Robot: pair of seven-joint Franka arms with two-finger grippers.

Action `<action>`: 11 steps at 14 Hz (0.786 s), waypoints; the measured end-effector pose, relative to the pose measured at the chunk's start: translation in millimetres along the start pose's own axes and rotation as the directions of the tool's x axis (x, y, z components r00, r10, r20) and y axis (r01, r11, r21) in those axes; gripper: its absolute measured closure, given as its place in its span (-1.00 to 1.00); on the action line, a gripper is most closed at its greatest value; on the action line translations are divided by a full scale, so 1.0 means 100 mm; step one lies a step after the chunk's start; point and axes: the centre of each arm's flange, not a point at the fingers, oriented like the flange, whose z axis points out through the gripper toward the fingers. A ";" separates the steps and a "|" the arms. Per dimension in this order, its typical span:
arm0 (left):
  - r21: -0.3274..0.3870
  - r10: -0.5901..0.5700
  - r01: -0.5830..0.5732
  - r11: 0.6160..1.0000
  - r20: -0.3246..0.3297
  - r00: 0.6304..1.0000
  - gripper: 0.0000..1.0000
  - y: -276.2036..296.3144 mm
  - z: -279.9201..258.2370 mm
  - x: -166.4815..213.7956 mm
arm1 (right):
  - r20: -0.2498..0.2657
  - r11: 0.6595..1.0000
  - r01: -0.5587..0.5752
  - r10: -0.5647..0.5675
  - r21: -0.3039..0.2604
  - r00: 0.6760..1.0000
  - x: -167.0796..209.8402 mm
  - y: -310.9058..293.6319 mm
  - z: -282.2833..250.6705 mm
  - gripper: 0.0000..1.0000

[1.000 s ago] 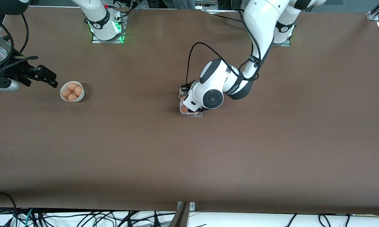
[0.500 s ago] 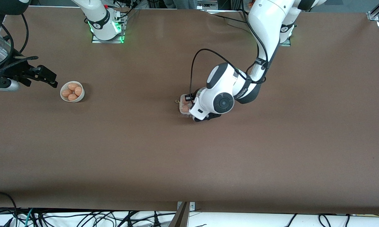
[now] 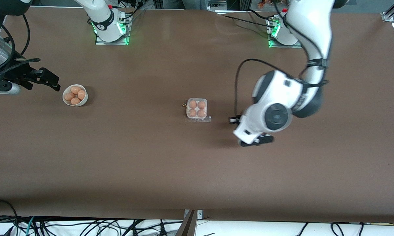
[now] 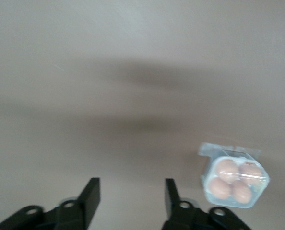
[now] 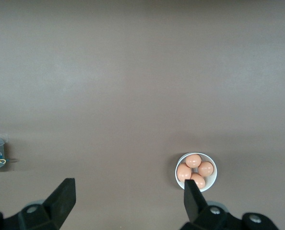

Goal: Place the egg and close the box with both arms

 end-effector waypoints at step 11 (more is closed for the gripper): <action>0.183 -0.042 0.077 0.980 -0.187 0.981 -1.00 -1.27 -0.74 0.44 | 0.000 1.000 0.000 0.000 0.000 1.000 0.00 0.00 0.00 -1.00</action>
